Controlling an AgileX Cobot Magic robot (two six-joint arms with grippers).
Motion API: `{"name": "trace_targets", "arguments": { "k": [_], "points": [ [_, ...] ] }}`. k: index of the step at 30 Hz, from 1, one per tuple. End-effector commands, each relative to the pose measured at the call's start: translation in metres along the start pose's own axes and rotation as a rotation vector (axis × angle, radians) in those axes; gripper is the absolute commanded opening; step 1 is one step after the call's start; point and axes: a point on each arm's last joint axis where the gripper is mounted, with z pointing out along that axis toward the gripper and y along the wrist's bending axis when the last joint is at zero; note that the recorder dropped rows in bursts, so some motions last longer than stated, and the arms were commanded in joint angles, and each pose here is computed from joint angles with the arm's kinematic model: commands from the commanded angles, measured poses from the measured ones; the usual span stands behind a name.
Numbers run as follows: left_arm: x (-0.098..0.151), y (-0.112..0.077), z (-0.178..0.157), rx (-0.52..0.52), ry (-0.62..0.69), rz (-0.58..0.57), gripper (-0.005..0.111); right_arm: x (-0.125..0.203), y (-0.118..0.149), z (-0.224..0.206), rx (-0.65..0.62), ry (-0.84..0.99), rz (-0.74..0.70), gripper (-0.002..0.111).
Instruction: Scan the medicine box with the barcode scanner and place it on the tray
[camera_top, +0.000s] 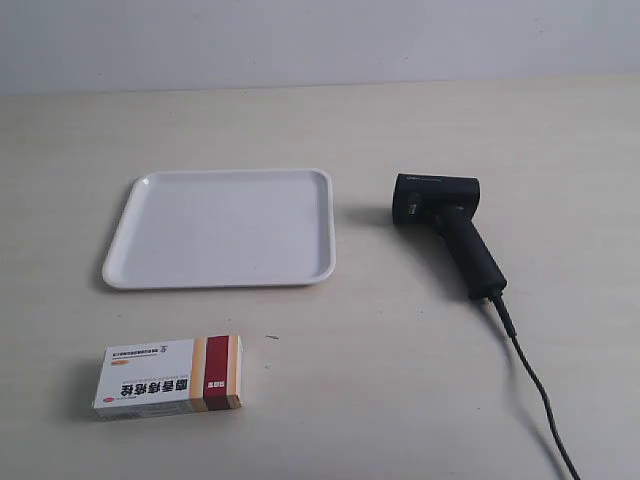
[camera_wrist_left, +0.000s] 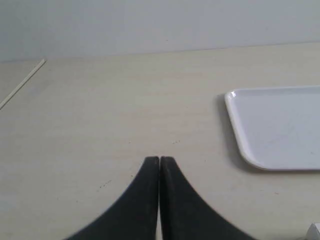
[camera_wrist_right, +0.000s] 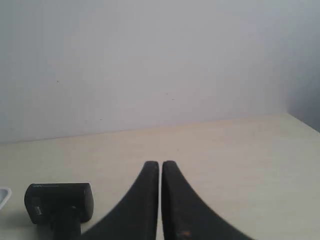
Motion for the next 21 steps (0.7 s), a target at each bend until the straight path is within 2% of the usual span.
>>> {"name": "trace_targets", "arguments": {
  "k": [1,4,11,14,16,18,19,20,21],
  "points": [
    [0.000,0.000,0.000,0.005,-0.010,-0.008,0.003,0.001,0.000,0.000,-0.002,-0.003,-0.010,0.003],
    [0.000,0.000,0.000,0.004,-0.010,0.004,0.003,0.001,0.000,0.000,-0.002,-0.003,-0.010,0.003],
    [0.000,0.001,0.000,-0.006,-0.010,0.162,0.003,0.001,0.000,0.000,-0.002,-0.003,-0.010,0.003],
    [-0.001,0.001,0.000,-0.008,-0.019,0.178,0.003,0.001,0.000,0.000,-0.002,-0.003,-0.010,0.003],
    [-0.004,0.000,0.000,-0.003,-0.061,0.141,0.003,0.001,0.000,0.000,-0.002,-0.003,-0.010,0.003],
    [-0.012,-0.001,-0.001,0.012,-0.139,0.029,0.003,0.001,0.000,0.000,-0.002,-0.003,-0.010,0.003],
    [-0.019,-0.001,-0.002,0.032,-0.222,-0.143,0.003,0.001,0.000,0.000,-0.002,-0.003,-0.010,0.003],
    [-0.023,-0.001,-0.003,0.035,-0.266,-0.219,0.003,0.001,0.000,0.000,-0.002,-0.003,-0.010,0.003],
    [-0.031,0.003,-0.006,0.038,-0.357,-0.404,0.003,0.001,0.000,0.000,-0.002,-0.003,-0.010,0.003]
  ]
}}
